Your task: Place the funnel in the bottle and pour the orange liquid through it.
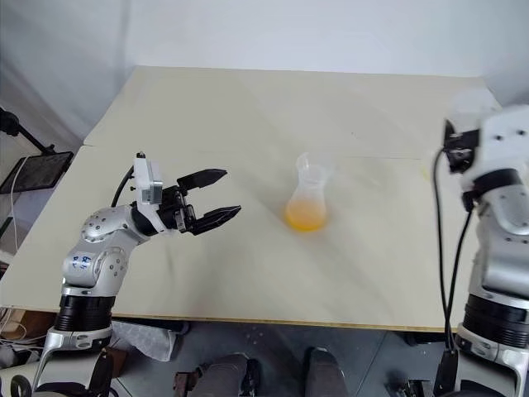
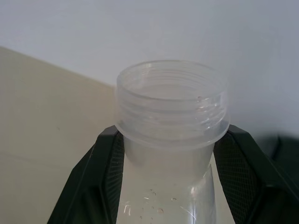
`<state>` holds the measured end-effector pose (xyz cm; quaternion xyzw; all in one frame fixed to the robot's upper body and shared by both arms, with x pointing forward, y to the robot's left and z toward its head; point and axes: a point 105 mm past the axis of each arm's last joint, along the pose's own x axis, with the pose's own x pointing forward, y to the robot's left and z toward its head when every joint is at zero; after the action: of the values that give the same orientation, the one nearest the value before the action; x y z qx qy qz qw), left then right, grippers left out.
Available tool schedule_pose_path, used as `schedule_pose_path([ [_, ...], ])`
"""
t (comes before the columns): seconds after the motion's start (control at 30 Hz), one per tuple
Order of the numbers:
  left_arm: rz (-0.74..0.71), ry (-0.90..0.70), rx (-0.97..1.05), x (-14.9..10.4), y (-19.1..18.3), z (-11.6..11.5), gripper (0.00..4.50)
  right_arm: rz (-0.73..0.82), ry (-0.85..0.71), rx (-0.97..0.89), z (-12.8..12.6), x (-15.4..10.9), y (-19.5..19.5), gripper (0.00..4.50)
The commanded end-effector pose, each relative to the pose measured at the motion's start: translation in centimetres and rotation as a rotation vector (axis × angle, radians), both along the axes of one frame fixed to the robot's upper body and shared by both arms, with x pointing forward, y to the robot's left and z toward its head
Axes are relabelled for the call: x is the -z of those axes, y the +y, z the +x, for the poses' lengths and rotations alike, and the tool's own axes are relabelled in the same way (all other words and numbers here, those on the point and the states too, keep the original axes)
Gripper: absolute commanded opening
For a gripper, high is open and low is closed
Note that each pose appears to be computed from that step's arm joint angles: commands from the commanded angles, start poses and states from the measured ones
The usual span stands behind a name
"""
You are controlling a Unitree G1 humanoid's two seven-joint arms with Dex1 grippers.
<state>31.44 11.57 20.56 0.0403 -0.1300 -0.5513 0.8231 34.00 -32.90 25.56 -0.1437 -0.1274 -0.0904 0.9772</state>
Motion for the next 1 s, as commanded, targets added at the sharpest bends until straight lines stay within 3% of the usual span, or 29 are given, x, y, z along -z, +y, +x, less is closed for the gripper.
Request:
schedule_pose_path([
  [0.03,-0.002,-0.037,0.03,-1.0,-0.5,0.0,4.5,0.13,-0.039,0.048,0.1,0.3,-2.4,2.39],
  [0.33,0.0,-0.038,0.034,-1.2,-0.5,0.1,4.5,0.217,-0.001,-0.003,1.4,2.0,-3.6,2.39],
  [0.53,-0.006,-0.037,0.032,-1.1,-0.6,0.0,4.5,0.227,-0.025,-0.026,1.1,1.4,-4.1,4.45],
  [0.7,-0.003,-0.033,0.027,-1.0,-0.4,-0.1,4.5,0.148,-0.038,-0.07,-0.4,-0.6,-4.6,4.45],
  [1.0,0.019,-0.013,0.018,-0.3,0.2,0.0,4.5,0.045,0.022,-0.16,-3.9,-0.7,-5.2,4.45],
])
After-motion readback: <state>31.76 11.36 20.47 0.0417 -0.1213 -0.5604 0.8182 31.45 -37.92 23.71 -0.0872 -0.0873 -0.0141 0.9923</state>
